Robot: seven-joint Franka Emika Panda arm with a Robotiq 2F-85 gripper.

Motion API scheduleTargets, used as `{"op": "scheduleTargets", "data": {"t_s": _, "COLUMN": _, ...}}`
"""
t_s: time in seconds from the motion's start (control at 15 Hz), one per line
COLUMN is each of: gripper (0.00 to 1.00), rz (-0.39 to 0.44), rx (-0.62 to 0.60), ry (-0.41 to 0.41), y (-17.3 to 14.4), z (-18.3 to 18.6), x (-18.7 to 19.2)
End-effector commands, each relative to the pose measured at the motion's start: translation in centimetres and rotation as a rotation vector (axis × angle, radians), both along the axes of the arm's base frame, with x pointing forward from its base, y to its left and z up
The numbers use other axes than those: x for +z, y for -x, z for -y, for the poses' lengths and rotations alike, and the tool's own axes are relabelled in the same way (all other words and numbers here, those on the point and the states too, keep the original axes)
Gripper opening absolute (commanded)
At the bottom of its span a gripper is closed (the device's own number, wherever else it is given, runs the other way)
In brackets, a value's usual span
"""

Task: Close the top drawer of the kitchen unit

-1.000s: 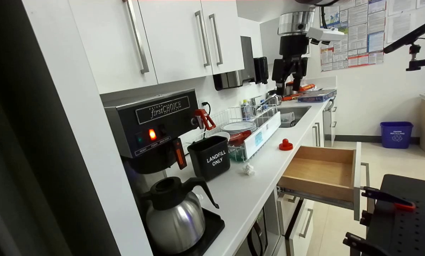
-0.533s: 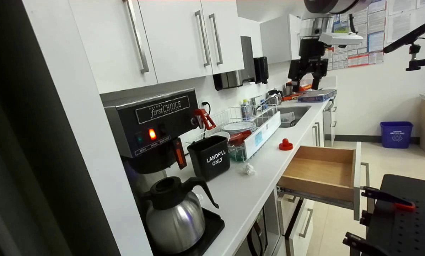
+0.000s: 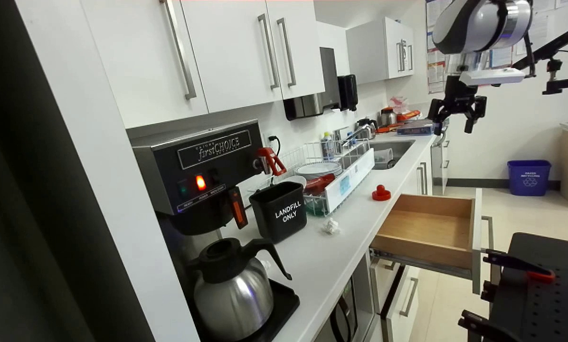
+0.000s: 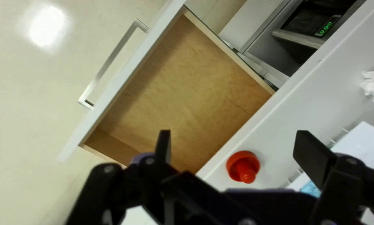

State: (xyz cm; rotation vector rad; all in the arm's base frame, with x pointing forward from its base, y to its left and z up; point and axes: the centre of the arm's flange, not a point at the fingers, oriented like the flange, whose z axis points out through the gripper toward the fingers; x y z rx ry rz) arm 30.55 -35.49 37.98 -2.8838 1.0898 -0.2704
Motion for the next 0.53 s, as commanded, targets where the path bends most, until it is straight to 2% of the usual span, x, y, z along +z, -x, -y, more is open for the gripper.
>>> {"op": "scheduleTargets", "data": {"t_s": 0.0, "gripper": 1.0, "rz": -0.088, "rx": -0.084, "ry": -0.017, "y": 0.1, "z": 4.3, "x": -5.5}}
{"op": "scheduleTargets", "data": {"t_s": 0.13, "gripper": 1.0, "rz": -0.16, "rx": -0.119, "ry": -0.034, "y": 1.5, "z": 4.3, "x": -8.7}}
{"op": "scheduleTargets", "data": {"t_s": 0.2, "gripper": 1.0, "rz": -0.123, "rx": -0.09, "ry": -0.033, "y": 1.9, "z": 3.3, "x": -6.2}}
{"op": "scheduleTargets", "data": {"t_s": 0.33, "gripper": 1.0, "rz": -0.171, "rx": -0.103, "ry": -0.04, "y": 2.4, "z": 3.7, "x": -8.6}}
{"op": "scheduleTargets", "data": {"t_s": 0.47, "gripper": 1.0, "rz": -0.183, "rx": -0.102, "ry": -0.039, "y": 2.3, "z": 3.7, "x": -9.2}}
